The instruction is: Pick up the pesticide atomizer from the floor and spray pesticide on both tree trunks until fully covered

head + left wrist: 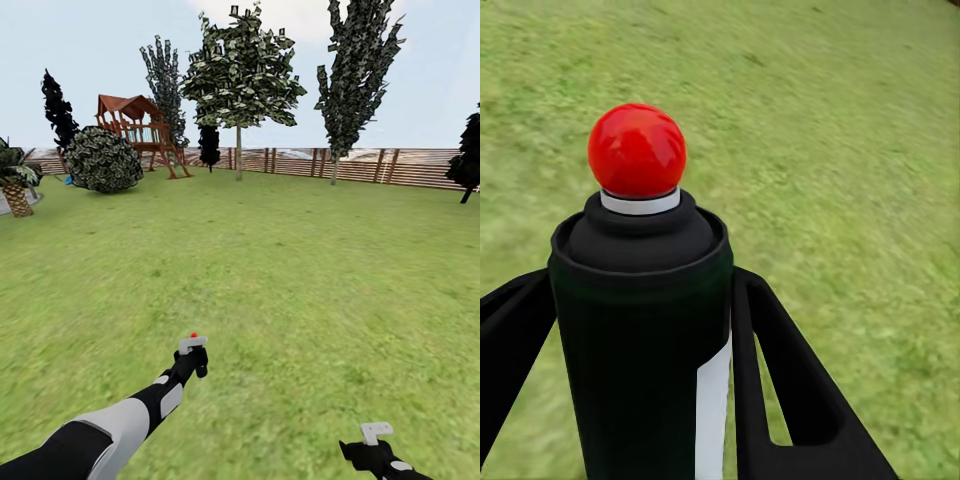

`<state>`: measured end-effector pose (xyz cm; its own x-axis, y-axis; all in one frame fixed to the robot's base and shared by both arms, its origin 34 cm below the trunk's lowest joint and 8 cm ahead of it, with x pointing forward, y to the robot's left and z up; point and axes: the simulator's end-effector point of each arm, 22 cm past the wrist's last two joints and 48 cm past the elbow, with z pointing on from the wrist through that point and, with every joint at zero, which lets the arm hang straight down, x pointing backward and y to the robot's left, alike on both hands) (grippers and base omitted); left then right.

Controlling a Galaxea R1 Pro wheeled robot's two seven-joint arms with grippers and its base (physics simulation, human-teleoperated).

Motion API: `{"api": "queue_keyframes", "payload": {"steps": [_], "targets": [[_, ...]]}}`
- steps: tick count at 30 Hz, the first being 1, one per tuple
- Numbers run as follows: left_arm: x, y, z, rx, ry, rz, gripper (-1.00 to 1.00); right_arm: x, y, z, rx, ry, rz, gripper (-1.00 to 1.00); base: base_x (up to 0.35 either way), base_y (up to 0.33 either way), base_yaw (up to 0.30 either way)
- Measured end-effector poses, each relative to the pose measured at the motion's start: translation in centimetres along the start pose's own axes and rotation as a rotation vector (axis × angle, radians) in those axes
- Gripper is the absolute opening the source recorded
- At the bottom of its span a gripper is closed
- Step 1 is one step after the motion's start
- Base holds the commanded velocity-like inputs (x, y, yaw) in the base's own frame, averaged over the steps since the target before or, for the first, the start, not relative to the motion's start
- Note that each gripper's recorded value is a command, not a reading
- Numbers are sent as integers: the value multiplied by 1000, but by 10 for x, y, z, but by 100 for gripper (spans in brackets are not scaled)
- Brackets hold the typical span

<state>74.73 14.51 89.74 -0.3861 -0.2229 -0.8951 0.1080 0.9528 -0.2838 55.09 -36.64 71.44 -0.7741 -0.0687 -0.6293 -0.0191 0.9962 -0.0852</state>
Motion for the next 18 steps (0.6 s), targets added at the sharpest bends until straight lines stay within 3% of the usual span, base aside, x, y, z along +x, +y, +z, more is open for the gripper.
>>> {"api": "queue_keyframes", "payload": {"steps": [18], "targets": [[0, 0, 0, 1, 0, 0, -100, 0, 0, 0, 0, 0, 0, 100, 350, 0, 0]]}}
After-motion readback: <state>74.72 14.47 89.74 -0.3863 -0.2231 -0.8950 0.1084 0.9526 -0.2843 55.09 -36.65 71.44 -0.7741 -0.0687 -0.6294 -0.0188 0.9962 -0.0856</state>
